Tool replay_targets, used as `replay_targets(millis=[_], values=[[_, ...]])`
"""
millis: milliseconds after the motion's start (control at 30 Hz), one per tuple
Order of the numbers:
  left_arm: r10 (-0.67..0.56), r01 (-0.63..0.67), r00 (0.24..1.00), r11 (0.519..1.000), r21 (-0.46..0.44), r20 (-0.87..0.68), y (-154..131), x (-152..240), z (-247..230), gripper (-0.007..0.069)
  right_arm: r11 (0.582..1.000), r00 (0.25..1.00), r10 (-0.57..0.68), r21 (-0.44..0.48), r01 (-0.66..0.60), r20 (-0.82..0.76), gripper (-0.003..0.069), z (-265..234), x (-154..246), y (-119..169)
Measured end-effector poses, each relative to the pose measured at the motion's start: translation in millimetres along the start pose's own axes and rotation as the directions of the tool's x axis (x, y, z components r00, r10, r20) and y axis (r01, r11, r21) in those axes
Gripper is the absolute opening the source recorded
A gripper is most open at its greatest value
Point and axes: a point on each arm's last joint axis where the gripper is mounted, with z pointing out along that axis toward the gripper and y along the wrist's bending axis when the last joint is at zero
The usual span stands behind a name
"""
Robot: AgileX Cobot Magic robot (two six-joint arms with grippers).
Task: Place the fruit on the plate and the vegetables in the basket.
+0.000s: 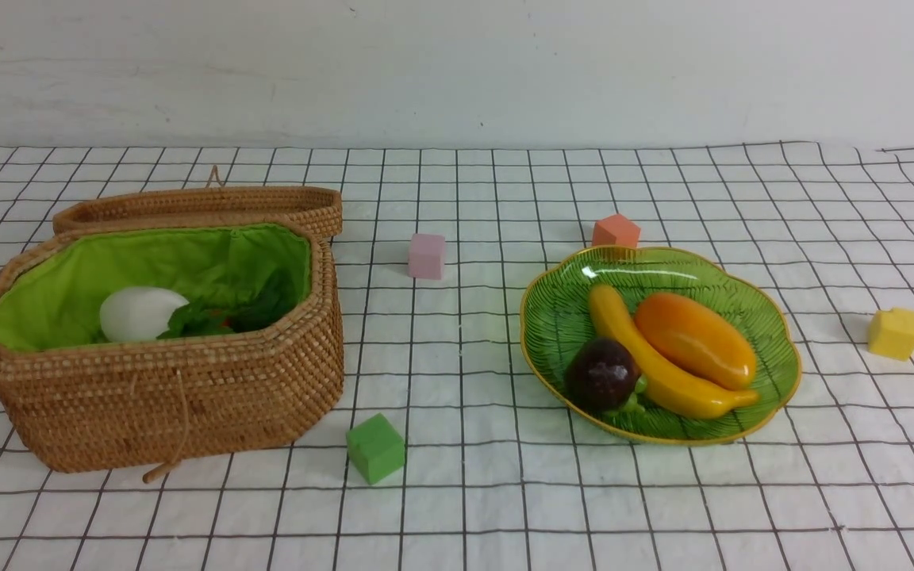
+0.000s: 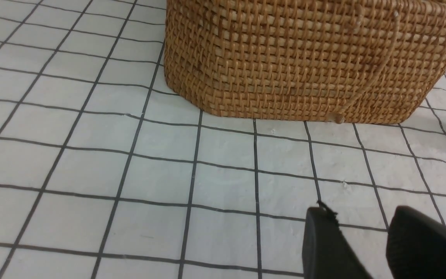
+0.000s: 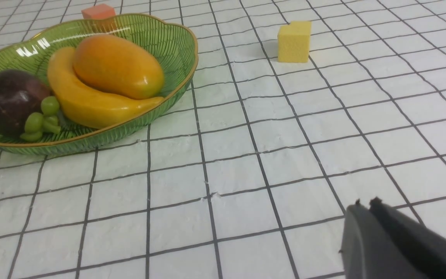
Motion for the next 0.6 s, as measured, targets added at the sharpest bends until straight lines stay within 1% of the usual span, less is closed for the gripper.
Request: replay_targets(millis=[600], values=[[0.0, 0.0, 1.0, 1.0, 0.0, 0.0, 0.0, 0.0, 0.0, 0.0239, 1.0, 1.0, 0.0, 0.0, 0.0, 0.0, 0.004, 0.0, 0.0, 0.0]])
